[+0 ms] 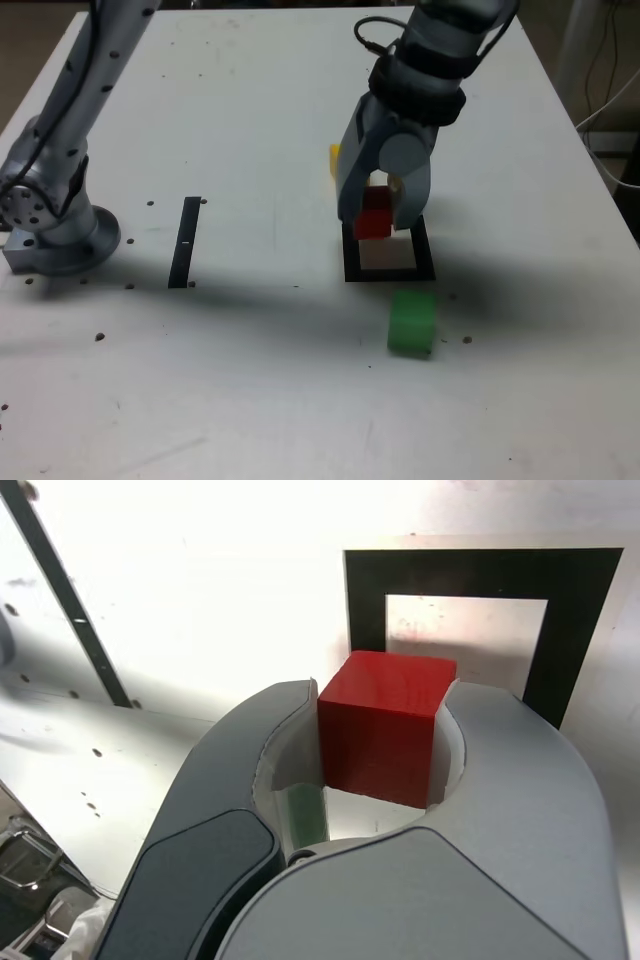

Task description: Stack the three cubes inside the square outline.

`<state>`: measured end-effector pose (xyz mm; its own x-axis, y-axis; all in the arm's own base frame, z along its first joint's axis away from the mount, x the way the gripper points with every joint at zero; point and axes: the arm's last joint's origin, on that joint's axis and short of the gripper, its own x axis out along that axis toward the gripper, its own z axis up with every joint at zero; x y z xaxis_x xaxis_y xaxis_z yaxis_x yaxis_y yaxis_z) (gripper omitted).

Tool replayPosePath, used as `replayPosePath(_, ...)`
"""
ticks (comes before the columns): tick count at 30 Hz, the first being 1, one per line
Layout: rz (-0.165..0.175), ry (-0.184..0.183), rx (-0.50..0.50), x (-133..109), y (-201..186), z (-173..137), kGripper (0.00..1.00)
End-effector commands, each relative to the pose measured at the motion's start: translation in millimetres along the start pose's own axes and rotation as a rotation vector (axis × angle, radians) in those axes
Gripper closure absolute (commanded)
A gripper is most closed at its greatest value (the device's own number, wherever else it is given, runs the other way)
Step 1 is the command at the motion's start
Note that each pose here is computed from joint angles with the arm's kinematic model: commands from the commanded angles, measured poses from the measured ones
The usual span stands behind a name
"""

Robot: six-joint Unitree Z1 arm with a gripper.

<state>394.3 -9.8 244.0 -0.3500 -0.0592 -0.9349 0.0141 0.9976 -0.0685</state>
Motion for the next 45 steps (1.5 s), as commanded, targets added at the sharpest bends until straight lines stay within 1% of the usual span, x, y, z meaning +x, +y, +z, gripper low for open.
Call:
replayPosePath(1,-0.004,0.015,-0.001,5,0,5,0.66)
replayPosePath(7,-0.015,0.029,0.000,14,0,15,0.66)
replayPosePath(12,-0.018,0.035,0.003,19,1,21,0.66)
replayPosePath(14,-0.019,0.033,0.007,20,1,22,0.64)
replayPosePath(15,-0.020,0.033,0.010,20,1,23,0.59)
replayPosePath(20,-0.030,0.023,0.030,23,2,27,0.15)
replayPosePath(21,-0.031,0.021,0.032,23,2,27,0.10)
replayPosePath(22,-0.031,0.020,0.032,23,2,27,0.07)
replayPosePath(25,-0.032,0.019,0.032,23,2,26,0.04)
replayPosePath(35,-0.028,0.014,0.030,20,3,23,0.01)
replayPosePath(39,-0.012,0.003,0.023,14,7,15,0.01)
replayPosePath(45,0.027,-0.031,0.005,-2,15,-9,0.01)
